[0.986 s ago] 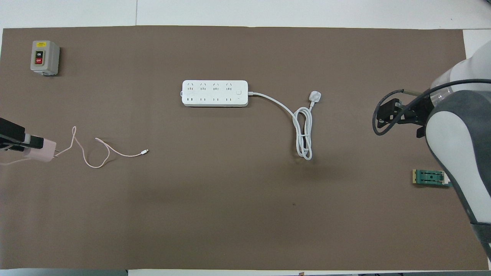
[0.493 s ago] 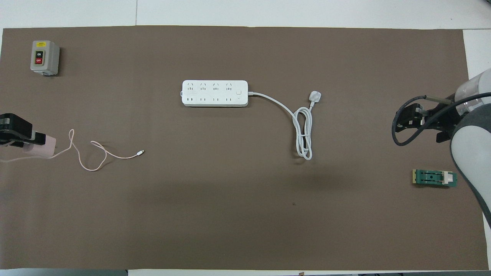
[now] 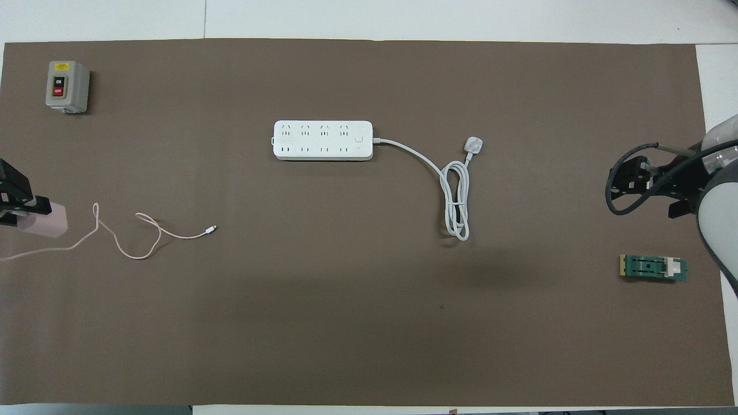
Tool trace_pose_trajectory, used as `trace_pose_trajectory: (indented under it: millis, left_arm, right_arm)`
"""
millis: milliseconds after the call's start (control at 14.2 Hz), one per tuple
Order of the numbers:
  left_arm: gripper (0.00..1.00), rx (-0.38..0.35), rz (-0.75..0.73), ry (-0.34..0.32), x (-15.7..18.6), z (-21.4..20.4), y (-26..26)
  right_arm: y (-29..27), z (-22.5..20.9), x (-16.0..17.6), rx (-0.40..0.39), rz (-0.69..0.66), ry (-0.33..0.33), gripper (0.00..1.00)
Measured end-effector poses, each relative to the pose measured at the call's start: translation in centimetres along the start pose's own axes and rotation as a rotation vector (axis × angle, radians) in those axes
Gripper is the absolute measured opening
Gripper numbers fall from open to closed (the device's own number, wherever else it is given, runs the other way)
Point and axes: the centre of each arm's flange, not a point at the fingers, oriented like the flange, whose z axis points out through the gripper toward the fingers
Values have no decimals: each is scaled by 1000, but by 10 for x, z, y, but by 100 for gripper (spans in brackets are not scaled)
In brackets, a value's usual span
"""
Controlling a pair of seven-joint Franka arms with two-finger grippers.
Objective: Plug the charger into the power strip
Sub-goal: 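Carry the pink charger with the left gripper to the power strip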
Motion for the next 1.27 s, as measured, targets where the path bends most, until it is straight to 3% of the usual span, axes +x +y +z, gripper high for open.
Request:
trace_pose_trajectory:
  millis: [211,352,563,845,1268]
  left_arm:
    - [32,11,-162,-11,-6,7,17]
    - [32,27,-251,-9,-6,11,21]
    - [32,58,-393,-2,3,19,18]
    - [32,47,-600,13,27,48,41]
    - [32,83,-818,140,44,117,124]
  right_arm:
    - [30,-4,12,31,-210,40,100]
    - [34,-6,15,33,-255,59,100]
    - [26,-9,14,31,-272,66,100]
    - [25,-11,13,31,-275,63,100]
    - [29,-9,11,29,-269,38,100]
